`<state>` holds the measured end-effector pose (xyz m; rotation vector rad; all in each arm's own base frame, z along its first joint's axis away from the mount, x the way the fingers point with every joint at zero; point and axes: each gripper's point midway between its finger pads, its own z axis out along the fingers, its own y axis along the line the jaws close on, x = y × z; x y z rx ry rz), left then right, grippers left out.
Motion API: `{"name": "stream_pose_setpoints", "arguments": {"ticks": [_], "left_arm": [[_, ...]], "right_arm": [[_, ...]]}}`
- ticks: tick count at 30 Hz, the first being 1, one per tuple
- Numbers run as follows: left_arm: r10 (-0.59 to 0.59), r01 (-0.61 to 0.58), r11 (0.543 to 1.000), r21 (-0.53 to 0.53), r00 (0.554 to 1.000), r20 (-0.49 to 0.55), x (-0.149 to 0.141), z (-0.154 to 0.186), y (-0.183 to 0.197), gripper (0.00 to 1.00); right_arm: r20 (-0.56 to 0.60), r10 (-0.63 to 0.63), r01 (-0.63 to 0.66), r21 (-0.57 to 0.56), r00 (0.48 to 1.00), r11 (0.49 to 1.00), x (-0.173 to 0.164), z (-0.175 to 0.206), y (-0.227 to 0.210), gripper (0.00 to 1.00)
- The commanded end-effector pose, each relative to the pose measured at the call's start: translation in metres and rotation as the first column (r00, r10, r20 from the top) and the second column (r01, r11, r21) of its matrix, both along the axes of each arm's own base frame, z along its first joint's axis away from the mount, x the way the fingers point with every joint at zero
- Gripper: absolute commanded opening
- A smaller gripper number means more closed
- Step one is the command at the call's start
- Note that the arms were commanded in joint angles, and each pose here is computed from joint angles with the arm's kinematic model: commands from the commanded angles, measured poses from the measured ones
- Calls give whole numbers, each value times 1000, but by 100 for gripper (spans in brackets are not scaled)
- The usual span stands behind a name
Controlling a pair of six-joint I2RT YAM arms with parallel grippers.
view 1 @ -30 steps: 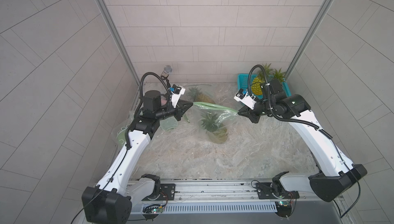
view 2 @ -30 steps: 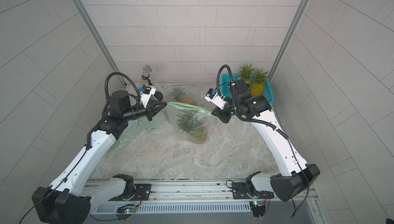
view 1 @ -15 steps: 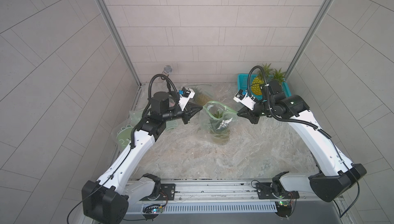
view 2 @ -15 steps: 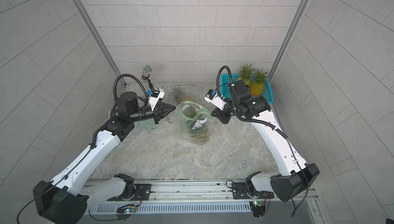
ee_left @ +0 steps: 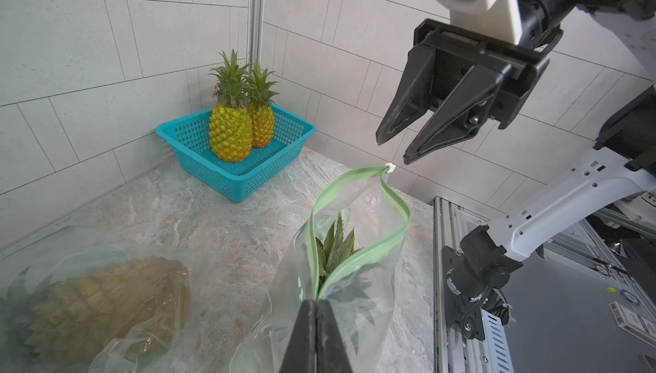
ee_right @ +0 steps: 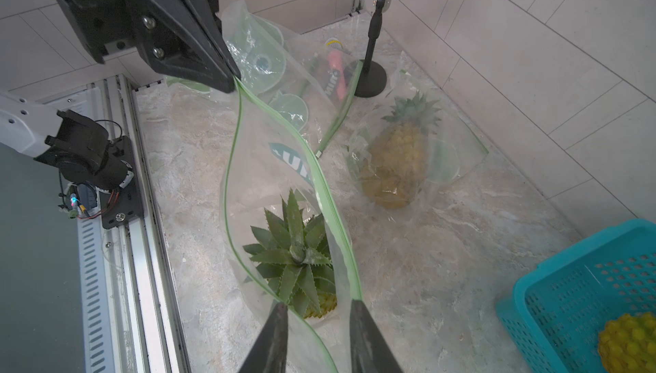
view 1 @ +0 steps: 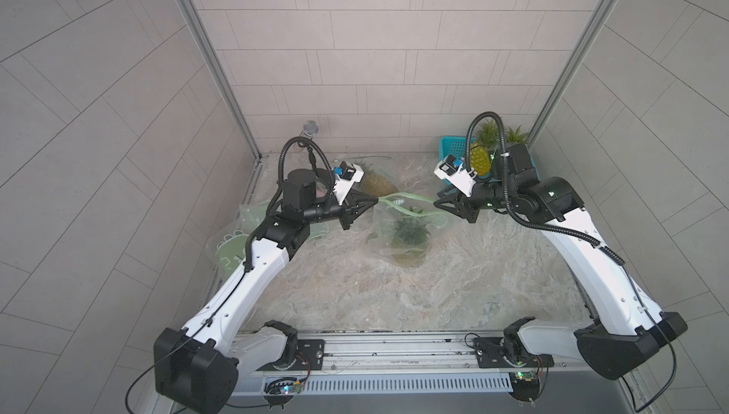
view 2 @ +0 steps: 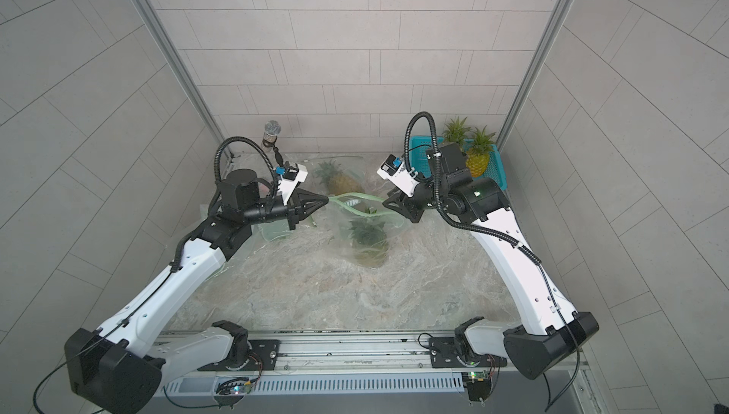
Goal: Open the zip-top bag and take out the pineapple
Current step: Open the zipper of the food storage bag at the center of the board, then pick up the pineapple from the zipper food storage bag.
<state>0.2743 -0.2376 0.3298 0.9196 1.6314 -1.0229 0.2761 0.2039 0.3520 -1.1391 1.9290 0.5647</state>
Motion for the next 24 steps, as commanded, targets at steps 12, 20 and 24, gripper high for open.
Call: {"name": "stream_pose_setpoints", "arguments": {"ticks": [12, 20, 24], "left_arm": [[-31, 31, 999, -15, 999, 20, -5, 5, -3, 0], [-30, 30, 999, -12, 999, 26, -6, 5, -2, 0], [-33, 33, 999, -7, 999, 25, -7, 4, -2, 0]], "right_arm": [[-66, 143, -144, -22, 988, 989, -1, -12, 49, 14], [-141, 119, -132, -88, 983, 987, 3, -40, 50, 16], [-170, 105, -128, -133, 980, 983, 3, -54, 48, 22]]}}
